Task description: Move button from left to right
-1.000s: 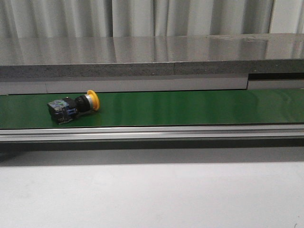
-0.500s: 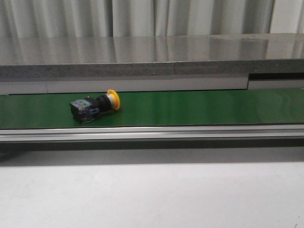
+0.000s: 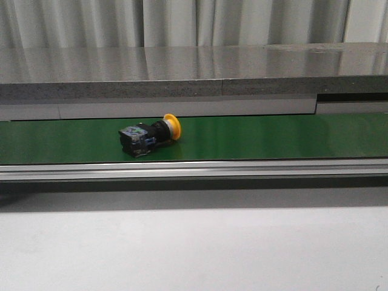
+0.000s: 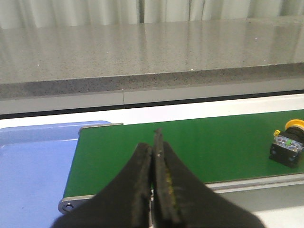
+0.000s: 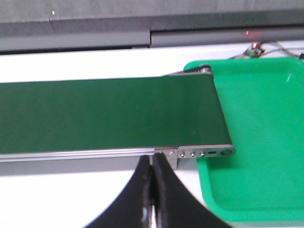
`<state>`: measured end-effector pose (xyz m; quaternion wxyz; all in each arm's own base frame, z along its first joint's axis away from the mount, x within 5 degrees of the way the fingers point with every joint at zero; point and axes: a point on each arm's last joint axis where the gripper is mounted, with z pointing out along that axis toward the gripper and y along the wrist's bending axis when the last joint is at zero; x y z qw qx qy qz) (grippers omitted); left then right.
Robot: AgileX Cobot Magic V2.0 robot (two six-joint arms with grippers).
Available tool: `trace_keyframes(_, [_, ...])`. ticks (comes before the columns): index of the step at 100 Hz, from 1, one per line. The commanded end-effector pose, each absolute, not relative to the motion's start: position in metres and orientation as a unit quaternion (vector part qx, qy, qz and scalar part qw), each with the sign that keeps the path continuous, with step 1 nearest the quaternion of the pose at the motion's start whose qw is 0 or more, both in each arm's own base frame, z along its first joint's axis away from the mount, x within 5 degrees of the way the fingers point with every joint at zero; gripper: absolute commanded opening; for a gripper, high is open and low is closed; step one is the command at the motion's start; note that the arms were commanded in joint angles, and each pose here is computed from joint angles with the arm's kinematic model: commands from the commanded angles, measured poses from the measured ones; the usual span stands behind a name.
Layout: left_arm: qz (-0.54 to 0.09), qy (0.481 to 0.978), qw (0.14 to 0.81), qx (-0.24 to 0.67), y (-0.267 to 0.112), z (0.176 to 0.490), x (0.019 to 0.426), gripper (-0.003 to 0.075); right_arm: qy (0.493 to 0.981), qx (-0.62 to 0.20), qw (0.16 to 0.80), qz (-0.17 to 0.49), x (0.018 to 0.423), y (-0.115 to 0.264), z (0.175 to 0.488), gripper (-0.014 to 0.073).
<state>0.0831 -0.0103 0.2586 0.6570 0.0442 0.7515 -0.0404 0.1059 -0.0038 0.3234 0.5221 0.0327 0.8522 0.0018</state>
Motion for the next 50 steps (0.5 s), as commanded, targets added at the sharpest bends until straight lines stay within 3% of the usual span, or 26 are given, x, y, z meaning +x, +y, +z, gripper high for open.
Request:
trace_keyframes(1, [-0.042,0.717,0.695,0.034,-0.009,0.276,0.084,-0.0020,0.849,0.036,0.527,0.014,0.123,-0.003,0.340,-0.0068])
trace_keyframes(36, [-0.042,0.717,0.695,0.034,-0.009,0.276,0.084,-0.0020,0.866,0.097,0.475,0.122,0.158,0.008,0.328,-0.0047])
trace_keyframes(43, [-0.042,0.717,0.695,0.034,-0.009,0.276,0.084,-0.0020,0.870,0.105,0.462,0.137,0.160,0.010,0.325,0.0036])
trace_keyframes(50, [-0.042,0.717,0.695,0.034,-0.009,0.276,0.084,-0.0020,0.871,0.112,0.455,0.149,0.161,0.011,0.324,0.0182])
